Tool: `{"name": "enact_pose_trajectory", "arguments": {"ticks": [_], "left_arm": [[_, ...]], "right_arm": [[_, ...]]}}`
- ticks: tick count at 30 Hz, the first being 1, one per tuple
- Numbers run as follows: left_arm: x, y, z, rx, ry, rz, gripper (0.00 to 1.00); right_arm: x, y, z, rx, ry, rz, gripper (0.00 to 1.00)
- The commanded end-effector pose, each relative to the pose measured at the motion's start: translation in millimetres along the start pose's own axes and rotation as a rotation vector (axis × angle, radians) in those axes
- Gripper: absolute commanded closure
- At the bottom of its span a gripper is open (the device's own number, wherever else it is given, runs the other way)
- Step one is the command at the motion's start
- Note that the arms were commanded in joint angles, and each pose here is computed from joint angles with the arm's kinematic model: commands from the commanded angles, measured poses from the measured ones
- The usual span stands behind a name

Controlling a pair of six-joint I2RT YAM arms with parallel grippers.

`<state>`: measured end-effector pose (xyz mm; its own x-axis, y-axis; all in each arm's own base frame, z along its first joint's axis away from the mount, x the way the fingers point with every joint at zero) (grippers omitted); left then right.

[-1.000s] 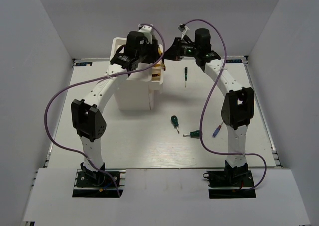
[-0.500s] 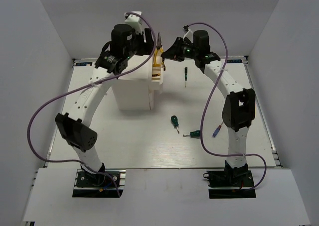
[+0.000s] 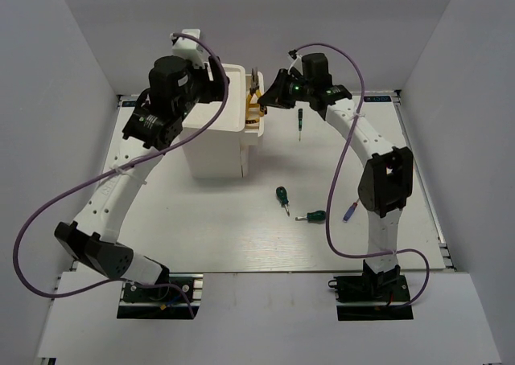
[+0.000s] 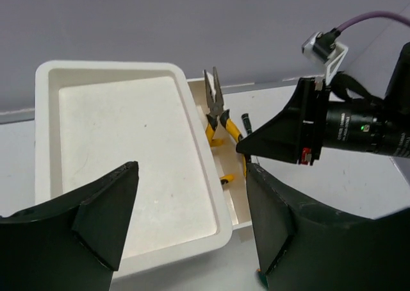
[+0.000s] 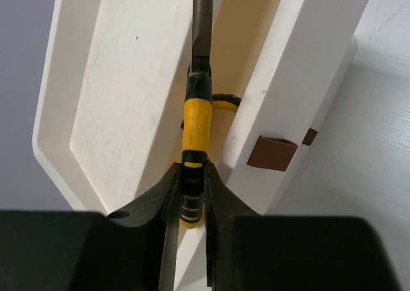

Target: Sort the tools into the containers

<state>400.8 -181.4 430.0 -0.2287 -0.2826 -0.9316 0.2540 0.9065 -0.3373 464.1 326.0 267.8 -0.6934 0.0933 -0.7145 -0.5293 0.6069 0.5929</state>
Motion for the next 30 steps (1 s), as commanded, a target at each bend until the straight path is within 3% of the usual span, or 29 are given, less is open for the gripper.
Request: {"name": "enact_pose_trajectory", "arguments": {"ticks": [1,4,8,11,16,17,19,20,23,26,29,30], "left_arm": [[-9.1,7.4,-25.7,-0.034,-0.034,-0.002,0.22],[-8.2,11.8,-38.4,-0.046,-0.038,-0.002,0.21],[-4.5,17.7,-47.2,-0.069,-0.033,-0.009,0.21],[-6.3,26.6,-54.2,-0.114,-0.053,-0.009,0.19],[-1.8,57.7,-59.9,-0.267,-0.083,-0.063,0.19],[2.4,61.0,-57.6,-0.289,-0.073,-0.072,0.26],[9.3,81.3,-50.9,-0.356,-0.065,-0.12,0.45],[17.6,91.1,-39.7,-0.388,-0.044,-0.134,0.66],[32.8,124.1,-21.5,-0.449,0.012,-0.24,0.92],[41.3,158.5,-5.2,-0.504,0.04,-0.348,0.93],[42.3,183.3,6.4,-0.523,0.072,-0.402,0.7],[44.0,188.4,10.4,-0.522,0.083,-0.41,0.58]], "right_arm": [[-32.2,35.2,-23.9,-0.011,-0.087,-0.062,1.0],[-32.3,44.5,-23.3,-0.026,-0.087,-0.083,1.0],[-32.9,55.6,-24.1,-0.05,-0.086,-0.102,0.7],[-37.6,60.7,-27.1,-0.062,-0.098,-0.114,0.55],[-53.1,74.3,-43.2,-0.09,-0.139,-0.166,0.49],[-57.6,81.4,-49.4,-0.101,-0.154,-0.193,0.52],[-66.0,81.3,-57.2,-0.088,-0.186,-0.25,0.8],[-66.8,78.1,-57.7,-0.07,-0.194,-0.275,0.96],[-72.7,37.3,-65.7,0.109,-0.216,-0.395,1.0],[-62.6,-7.9,-58.3,0.229,-0.146,-0.481,1.0],[-43.5,-36.2,-43.6,0.258,-0.045,-0.54,1.0],[-34.5,-47.3,-32.5,0.26,-0.002,-0.556,1.0]]}}
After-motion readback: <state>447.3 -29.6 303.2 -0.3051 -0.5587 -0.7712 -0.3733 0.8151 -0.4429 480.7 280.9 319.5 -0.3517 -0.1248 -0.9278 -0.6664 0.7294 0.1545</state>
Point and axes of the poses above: each gripper's point midway between its finger pads, its own z axis out along the fingers, its own y axis along the line the jaws close on, x = y × z, the point moved 1 cm from there along -z, back along the fingers, and after that the axes turned 10 degrees about -z, right-handed, at the moved point
